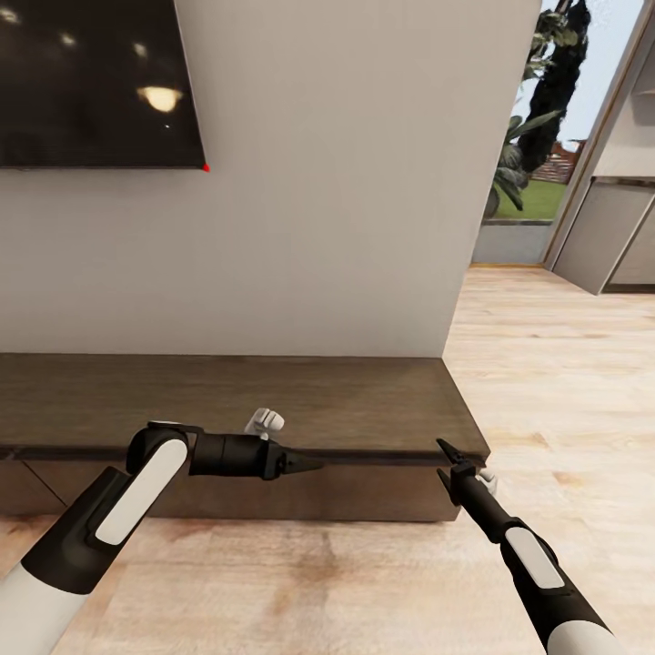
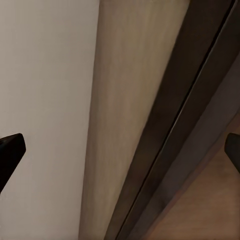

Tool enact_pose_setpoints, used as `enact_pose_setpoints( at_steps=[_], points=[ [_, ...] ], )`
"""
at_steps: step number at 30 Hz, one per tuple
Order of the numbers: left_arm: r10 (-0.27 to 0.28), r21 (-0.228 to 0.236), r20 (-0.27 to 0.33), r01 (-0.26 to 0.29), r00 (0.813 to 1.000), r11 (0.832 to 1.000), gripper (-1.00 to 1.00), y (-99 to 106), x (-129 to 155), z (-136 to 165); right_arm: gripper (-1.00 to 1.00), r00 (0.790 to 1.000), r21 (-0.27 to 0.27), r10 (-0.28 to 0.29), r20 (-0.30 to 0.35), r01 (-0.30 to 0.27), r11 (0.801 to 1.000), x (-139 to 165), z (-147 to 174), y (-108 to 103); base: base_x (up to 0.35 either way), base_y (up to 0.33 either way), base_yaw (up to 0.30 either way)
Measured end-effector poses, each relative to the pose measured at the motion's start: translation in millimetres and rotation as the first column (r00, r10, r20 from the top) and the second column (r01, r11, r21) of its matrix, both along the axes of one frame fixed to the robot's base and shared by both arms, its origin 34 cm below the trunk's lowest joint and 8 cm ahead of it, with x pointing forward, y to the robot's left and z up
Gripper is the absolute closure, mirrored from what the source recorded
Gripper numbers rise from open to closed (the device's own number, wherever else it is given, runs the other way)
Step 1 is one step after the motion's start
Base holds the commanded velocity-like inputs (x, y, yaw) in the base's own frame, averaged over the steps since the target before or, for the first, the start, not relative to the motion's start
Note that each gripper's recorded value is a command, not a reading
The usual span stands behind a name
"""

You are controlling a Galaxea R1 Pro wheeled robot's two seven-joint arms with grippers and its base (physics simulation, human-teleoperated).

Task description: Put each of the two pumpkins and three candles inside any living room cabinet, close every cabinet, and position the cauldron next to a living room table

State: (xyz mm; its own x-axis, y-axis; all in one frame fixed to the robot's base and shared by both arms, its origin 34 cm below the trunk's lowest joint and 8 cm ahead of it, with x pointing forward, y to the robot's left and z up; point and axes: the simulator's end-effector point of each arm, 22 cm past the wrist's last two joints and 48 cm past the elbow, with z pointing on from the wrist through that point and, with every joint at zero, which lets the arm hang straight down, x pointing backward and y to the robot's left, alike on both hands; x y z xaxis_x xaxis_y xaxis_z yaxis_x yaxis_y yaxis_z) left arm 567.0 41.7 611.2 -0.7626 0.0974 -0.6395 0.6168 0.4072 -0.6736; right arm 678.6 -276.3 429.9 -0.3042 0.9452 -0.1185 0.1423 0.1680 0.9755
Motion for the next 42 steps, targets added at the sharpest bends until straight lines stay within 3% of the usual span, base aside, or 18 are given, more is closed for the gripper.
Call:
enact_pose_setpoints(
  at_steps=[25, 32, 42],
  points=[
    [0.000, 0.001, -0.089, 0.000, 0.996, 1.000, -1.00, 0, 8, -46, -1.00, 0.996, -0.001, 0.001, -0.091, -0.001, 1.000, -9, -56, -1, 0.001, 0.000, 0.000],
    [0.000, 0.000, -0.088, 0.000, 0.996, 1.000, -1.00, 0, 8, -46, -1.00, 0.999, 0.005, 0.007, -0.031, -0.007, 1.000, -7, -42, -7, 0.000, 0.000, 0.000],
    [-0.001, 0.001, -0.088, 0.001, 0.996, 1.000, -1.00, 0, 8, -46, -1.00, 1.000, 0.000, 0.010, -0.010, -0.010, 1.000, -6, -37, -12, 0.000, 0.000, 0.000]
  ],
)
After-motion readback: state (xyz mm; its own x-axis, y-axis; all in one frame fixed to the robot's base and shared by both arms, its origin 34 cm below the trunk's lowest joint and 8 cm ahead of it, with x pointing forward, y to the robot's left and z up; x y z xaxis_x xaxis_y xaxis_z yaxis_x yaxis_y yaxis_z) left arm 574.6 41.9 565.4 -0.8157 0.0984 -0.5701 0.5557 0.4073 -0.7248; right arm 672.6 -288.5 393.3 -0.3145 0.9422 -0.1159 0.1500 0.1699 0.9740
